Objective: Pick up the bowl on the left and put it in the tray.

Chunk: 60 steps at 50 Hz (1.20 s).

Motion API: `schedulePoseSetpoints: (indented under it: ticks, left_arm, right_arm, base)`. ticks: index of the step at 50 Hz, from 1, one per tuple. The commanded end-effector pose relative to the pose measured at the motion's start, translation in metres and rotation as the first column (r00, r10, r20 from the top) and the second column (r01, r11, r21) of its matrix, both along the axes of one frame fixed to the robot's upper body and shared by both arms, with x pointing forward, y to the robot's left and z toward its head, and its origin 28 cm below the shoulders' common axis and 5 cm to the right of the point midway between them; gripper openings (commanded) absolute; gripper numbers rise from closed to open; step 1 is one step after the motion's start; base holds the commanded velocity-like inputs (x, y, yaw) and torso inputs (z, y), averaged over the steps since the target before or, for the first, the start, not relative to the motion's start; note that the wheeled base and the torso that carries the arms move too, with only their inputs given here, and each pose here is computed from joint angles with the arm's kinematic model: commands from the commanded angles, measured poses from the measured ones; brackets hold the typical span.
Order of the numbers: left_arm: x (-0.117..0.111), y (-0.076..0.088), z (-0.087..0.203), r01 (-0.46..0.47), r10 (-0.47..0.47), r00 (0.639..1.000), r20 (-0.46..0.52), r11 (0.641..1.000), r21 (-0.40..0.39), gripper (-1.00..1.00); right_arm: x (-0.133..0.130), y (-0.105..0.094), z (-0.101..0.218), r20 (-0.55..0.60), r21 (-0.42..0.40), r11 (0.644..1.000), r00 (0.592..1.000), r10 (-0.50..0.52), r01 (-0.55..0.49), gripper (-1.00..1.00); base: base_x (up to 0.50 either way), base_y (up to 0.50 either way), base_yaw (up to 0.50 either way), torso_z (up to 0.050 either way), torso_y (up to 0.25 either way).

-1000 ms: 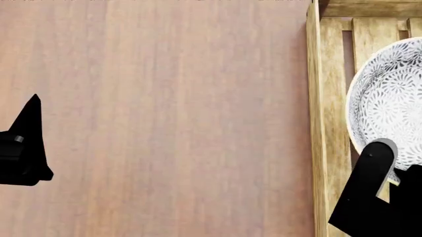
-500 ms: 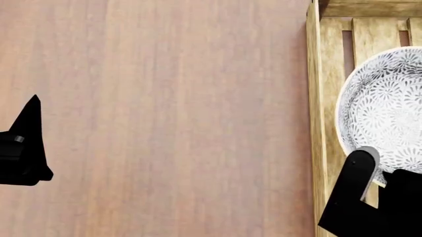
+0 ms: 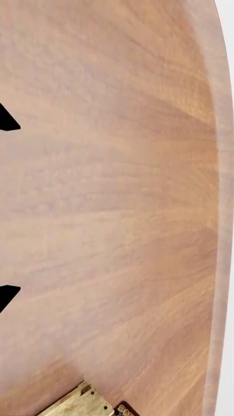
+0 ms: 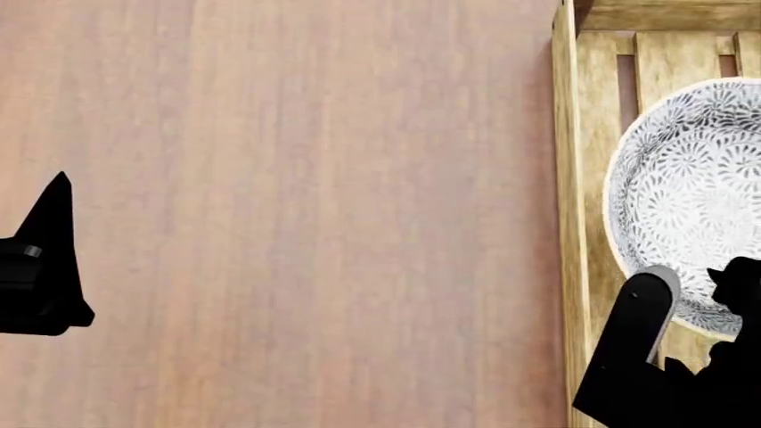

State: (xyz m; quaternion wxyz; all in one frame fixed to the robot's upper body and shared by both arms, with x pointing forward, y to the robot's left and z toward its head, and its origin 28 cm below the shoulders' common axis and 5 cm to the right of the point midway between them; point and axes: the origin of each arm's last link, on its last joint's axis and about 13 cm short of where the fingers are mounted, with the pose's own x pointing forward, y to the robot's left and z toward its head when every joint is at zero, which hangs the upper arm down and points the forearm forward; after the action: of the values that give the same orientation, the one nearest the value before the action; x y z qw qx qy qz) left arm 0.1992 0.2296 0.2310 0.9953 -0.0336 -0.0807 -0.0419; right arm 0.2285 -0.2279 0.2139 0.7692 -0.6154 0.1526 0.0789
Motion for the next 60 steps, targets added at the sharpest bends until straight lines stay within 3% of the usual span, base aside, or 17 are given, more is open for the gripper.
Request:
schedulePoseSetpoints:
  ticks: [1, 25, 37, 51, 60]
  left_arm:
    - [0.0, 0.0, 0.0, 0.001, -0.001, 1.0, 0.001, 1.0, 0.0, 1.0]
    - [-0.001, 0.0, 0.001, 0.0, 0.0, 1.0, 0.004, 1.0, -0.002, 1.0]
    - [-0.003, -0.001, 0.004, 0.005, -0.005, 1.0, 0.011, 1.0, 0.002, 1.0]
    - [-0.004, -0.001, 0.008, 0.004, -0.004, 1.0, 0.022, 1.0, 0.005, 1.0]
    - [-0.005, -0.002, 0.008, 0.004, -0.004, 1.0, 0.025, 1.0, 0.007, 1.0]
  right_arm:
    - [0.002, 0.001, 0.002, 0.028, -0.013, 1.0, 1.0, 0.006, -0.006, 1.0]
    - [-0.003, 0.001, 0.009, 0.021, -0.005, 1.0, 1.0, 0.021, -0.021, 1.0]
    - [-0.022, 0.005, 0.047, 0.051, 0.033, 0.997, 0.997, 0.064, -0.066, 1.0]
    - [-0.051, 0.012, 0.081, 0.036, 0.024, 0.989, 0.989, 0.145, -0.146, 1.0]
    - [-0.064, 0.016, 0.105, 0.15, 0.017, 0.983, 0.973, 0.178, -0.183, 1.0]
  base:
    - [0.0, 0.0, 0.0, 0.0, 0.0]
    - [0.0, 0.0, 0.0, 0.0, 0.0]
    - [0.0, 0.0, 0.0, 0.0, 0.0]
    - [0.0, 0.0, 0.0, 0.0, 0.0]
    - [0.0, 0.0, 0.0, 0.0, 0.0]
